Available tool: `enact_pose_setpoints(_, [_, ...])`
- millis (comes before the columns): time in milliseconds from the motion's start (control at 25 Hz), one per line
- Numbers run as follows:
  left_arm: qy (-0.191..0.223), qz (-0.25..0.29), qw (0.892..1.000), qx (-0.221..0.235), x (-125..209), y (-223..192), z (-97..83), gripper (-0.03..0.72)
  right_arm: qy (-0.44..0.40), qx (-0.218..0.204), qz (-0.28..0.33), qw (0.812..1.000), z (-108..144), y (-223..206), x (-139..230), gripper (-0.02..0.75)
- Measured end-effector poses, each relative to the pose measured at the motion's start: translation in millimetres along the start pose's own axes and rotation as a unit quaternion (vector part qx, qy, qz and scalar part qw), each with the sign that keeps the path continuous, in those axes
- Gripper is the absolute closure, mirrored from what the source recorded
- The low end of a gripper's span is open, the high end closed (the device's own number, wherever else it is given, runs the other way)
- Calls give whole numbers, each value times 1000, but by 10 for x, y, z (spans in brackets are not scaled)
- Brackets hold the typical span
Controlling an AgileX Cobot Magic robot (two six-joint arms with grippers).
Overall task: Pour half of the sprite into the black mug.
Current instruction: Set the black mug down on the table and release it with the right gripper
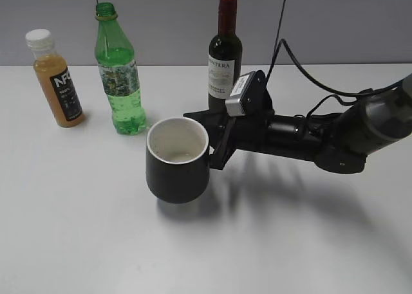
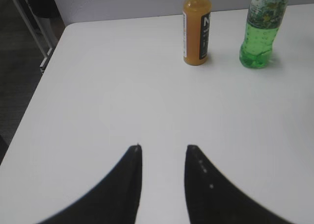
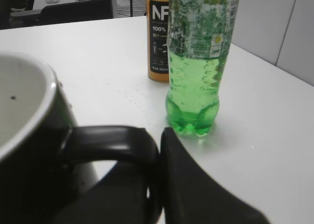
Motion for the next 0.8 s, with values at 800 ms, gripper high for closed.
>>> enact_pose_setpoints(800, [0,0,1000,0,0,0,0,452,-5,1,36,999,-29,-313,359,706])
Point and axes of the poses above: a point on each arm's last joint axis where the gripper is mounted, y pointing back along that axis away from the gripper, z along the wrist's bending axis when the last joint is at zero, x = y × z, the point moved 8 cm from there along -y, pointing out along that axis toward the gripper, and after that the axes turned 5 degrees about y, right-handed, at the moved point
